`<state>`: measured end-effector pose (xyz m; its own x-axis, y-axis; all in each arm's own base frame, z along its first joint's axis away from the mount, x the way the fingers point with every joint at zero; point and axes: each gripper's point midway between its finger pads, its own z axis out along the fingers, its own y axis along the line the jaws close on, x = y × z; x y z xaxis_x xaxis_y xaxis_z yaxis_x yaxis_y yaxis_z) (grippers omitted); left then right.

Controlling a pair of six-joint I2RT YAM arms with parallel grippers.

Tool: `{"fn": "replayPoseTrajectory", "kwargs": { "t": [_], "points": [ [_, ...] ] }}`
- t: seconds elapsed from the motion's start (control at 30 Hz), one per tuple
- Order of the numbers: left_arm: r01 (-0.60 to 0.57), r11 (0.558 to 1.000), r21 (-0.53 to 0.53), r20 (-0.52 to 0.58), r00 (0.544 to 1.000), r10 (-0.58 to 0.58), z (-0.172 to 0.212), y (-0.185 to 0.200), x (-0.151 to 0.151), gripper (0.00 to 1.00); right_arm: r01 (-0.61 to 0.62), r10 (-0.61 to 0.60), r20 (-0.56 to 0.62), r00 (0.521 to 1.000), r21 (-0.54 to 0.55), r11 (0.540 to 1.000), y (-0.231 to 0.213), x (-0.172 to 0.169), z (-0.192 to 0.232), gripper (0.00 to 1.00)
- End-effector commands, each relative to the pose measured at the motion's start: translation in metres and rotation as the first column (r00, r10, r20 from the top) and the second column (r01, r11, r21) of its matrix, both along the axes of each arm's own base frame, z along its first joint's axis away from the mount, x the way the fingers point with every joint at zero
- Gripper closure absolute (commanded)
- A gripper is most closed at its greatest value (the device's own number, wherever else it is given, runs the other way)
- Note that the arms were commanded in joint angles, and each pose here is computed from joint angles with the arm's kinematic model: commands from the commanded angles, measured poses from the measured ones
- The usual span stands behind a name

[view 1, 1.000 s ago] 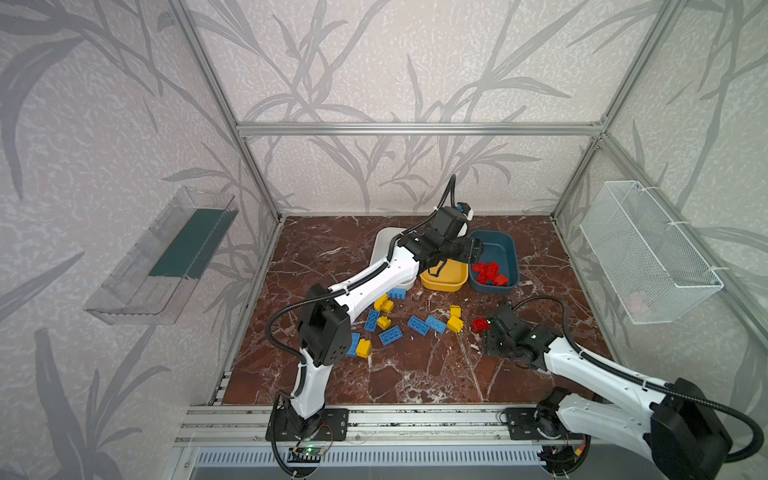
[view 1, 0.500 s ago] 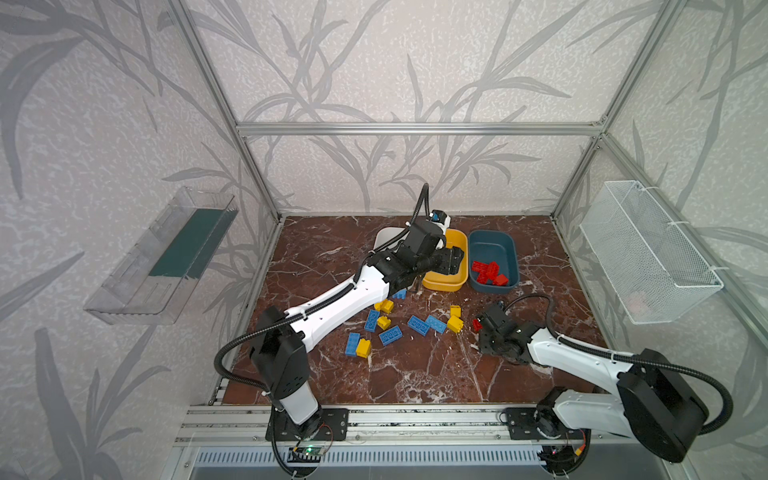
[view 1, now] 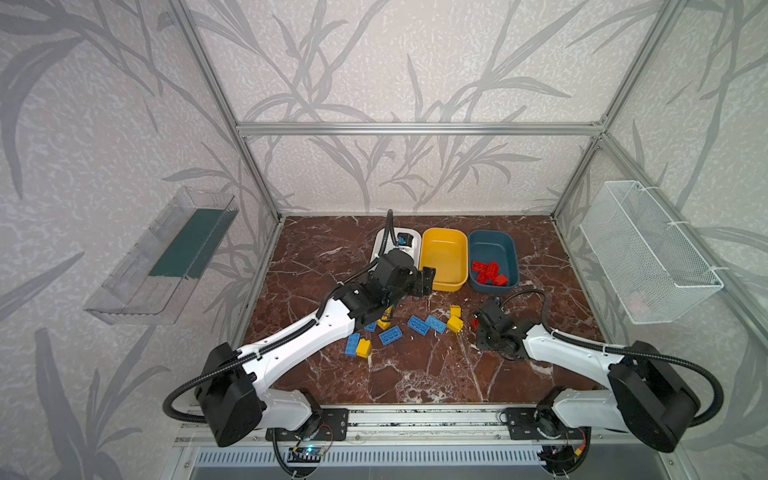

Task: Sort the legos into containers by color
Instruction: 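Withdraw the left gripper while the right gripper grasps a red brick, then carry the red brick with the right gripper and drop it into the teal bin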

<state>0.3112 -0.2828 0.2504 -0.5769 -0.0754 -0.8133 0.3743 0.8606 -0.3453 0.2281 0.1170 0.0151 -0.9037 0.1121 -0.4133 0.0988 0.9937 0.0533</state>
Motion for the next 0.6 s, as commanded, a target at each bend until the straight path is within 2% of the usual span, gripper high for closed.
{"fn": "replayPoseTrajectory", "kwargs": {
  "t": [0.0, 0.23, 0.33, 0.4, 0.57],
  "points": [
    [-0.048, 0.999, -0.014, -0.017, 0.999, 0.048, -0.014, 0.010, -0.008, 0.24, -0.020, 0.021, -0.008, 1.000, 0.026, 0.999, 0.004, -0.006, 0.007, 0.84],
    [-0.084, 0.995, 0.059, -0.098, 0.991, 0.090, -0.044, 0.038, -0.031, 0.19, -0.056, 0.050, 0.098, 0.994, 0.058, 0.997, 0.004, 0.000, 0.046, 0.86],
    [-0.111, 0.992, 0.066, -0.081, 0.990, 0.116, -0.038, 0.056, -0.040, 0.12, -0.065, 0.048, 0.178, 0.983, 0.091, 0.994, 0.007, 0.008, 0.072, 0.86],
    [-0.132, 0.989, 0.068, -0.068, 0.988, 0.137, -0.032, 0.068, -0.045, 0.08, -0.119, 0.091, 0.236, 0.967, 0.105, 0.987, 0.013, 0.012, 0.092, 0.86],
    [-0.192, 0.976, 0.100, -0.071, 0.977, 0.200, -0.022, 0.099, -0.061, 0.06, -0.159, 0.108, 0.341, 0.934, 0.127, 0.979, 0.020, 0.028, 0.143, 0.86]
  ]
}}
